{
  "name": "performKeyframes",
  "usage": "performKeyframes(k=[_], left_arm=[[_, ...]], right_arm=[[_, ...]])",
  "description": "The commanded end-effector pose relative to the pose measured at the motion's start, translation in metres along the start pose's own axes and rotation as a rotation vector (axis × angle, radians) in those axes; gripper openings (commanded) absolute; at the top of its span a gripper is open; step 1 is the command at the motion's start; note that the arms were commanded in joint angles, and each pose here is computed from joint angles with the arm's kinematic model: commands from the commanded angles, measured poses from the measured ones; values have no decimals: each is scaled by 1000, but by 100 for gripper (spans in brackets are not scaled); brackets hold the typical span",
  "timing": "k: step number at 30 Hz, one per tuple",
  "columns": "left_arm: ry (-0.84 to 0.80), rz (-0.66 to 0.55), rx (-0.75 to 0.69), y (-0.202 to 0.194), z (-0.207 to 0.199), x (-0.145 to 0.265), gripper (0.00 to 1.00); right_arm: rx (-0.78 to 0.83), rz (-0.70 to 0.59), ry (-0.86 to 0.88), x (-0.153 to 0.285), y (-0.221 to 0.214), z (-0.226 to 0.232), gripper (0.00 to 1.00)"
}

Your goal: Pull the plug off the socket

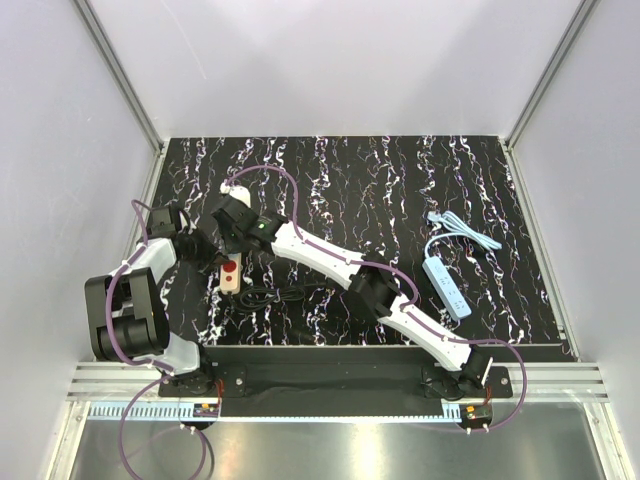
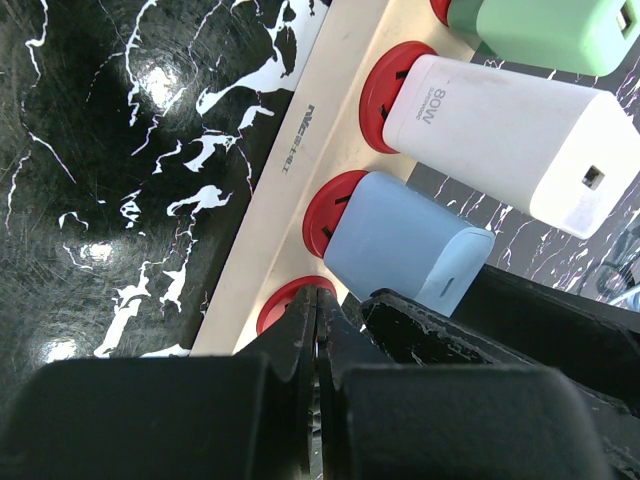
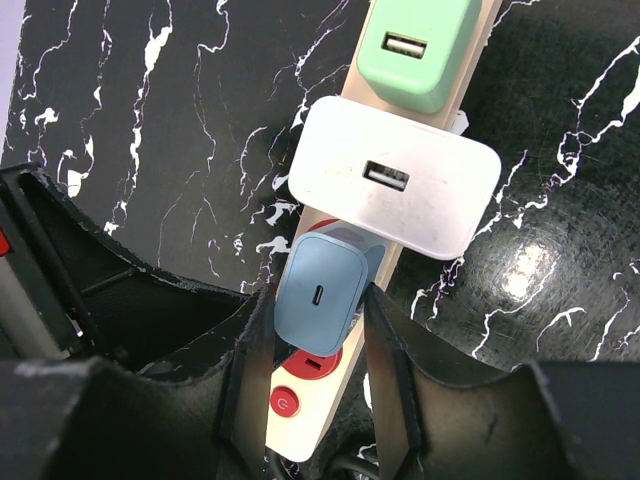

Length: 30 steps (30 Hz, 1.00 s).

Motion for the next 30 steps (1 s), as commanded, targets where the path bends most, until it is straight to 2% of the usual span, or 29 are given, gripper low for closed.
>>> performKeyframes(k=[1,10,21,30], left_arm=[[143,-21,-24,-5,31,-23,0],[148,-32,-28,-5,31,-22,0],[153,-29,-24,-5,33,-23,0],[154,-35,-27,-5,33,-22,0]], right_arm=[[-90,-278,229,93,82,60,0],[-81,-300,194,106,89,56,0],[-89,-315,236,106,88,70,0],[-92,-353,307,129,102,77,0]])
Point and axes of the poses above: each gripper's point midway between its finger pads, its own x axis back along the fingers, its own z axis along the line the jaws close on, y = z × x, the point moved 8 cm from there along x, back along the fingers, and after that the axes turned 9 degrees about x, right-handed, at the moved point
